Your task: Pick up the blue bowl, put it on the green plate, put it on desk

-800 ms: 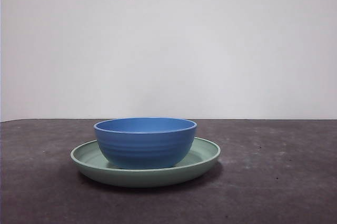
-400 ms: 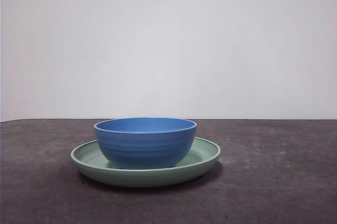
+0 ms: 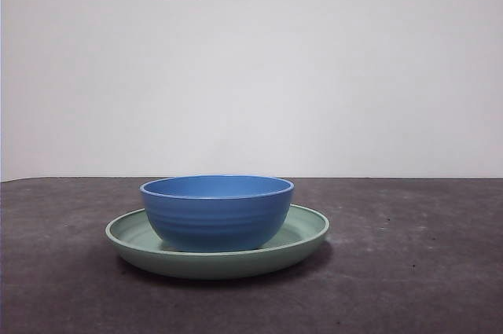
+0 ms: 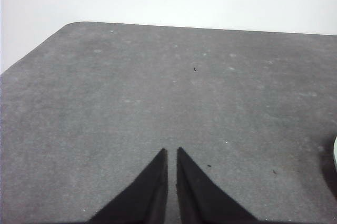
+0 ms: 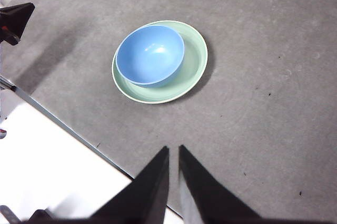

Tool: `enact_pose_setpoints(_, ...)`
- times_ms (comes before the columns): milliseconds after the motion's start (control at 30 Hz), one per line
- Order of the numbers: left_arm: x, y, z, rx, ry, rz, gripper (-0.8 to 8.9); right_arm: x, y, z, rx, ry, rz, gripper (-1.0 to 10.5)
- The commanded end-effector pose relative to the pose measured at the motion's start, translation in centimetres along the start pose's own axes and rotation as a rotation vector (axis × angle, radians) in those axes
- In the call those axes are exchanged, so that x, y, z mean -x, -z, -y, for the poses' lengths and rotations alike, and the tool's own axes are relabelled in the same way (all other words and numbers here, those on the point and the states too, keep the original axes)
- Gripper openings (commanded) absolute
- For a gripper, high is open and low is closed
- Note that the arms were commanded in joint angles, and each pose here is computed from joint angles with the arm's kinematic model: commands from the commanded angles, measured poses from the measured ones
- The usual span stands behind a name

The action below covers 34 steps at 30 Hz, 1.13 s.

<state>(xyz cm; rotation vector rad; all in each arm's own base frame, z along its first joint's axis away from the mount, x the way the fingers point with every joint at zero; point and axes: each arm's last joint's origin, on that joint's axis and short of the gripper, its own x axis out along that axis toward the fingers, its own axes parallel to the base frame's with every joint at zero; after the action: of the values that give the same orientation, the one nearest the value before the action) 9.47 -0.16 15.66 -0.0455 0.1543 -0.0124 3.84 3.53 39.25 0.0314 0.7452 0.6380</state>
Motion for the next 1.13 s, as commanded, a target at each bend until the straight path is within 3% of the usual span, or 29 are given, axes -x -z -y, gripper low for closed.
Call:
enact_pose_setpoints(33,-0.2,0.7,0.0,0.007,-0.004,-0.025,0.28,0.1,-0.3,-0.1,0.004,-0.01,0.01,0.3)
enact_pose_setpoints(167,-0.2,0.7,0.0,0.007,-0.004,-0.025,0.28,0.2,-0.2,0.1,-0.015,0.01,0.024,0.3)
enact_pose_setpoints(267,-0.2,0.7,0.0,0.007,-0.004,-0.025,0.28,-0.3,-0.4,0.6,0.02,0.085,0.082,0.3)
enact_pose_setpoints(400,-0.2,0.7,0.0,0.007,-0.004,-0.025,0.28,-2.8,0.3,2.6,0.066,0.235,0.28,0.3)
enact_pose_setpoints(667,-0.2,0.7,0.0,0.007,-0.004,-0.025,0.28,-9.1,6.3,8.3,-0.004,0.526,0.687,0.3)
enact_pose_setpoints(867,-0.2,0.7,0.0,0.007,-0.004,-0.025,0.28,-12.5,10.7,10.3,0.008,0.602,0.743,0.3)
enact_pose_setpoints(1133,-0.2,0.7,0.0,0.007,-0.004,-0.025,0.28,-14.7,13.4,11.3,0.01,0.639,0.71,0.3)
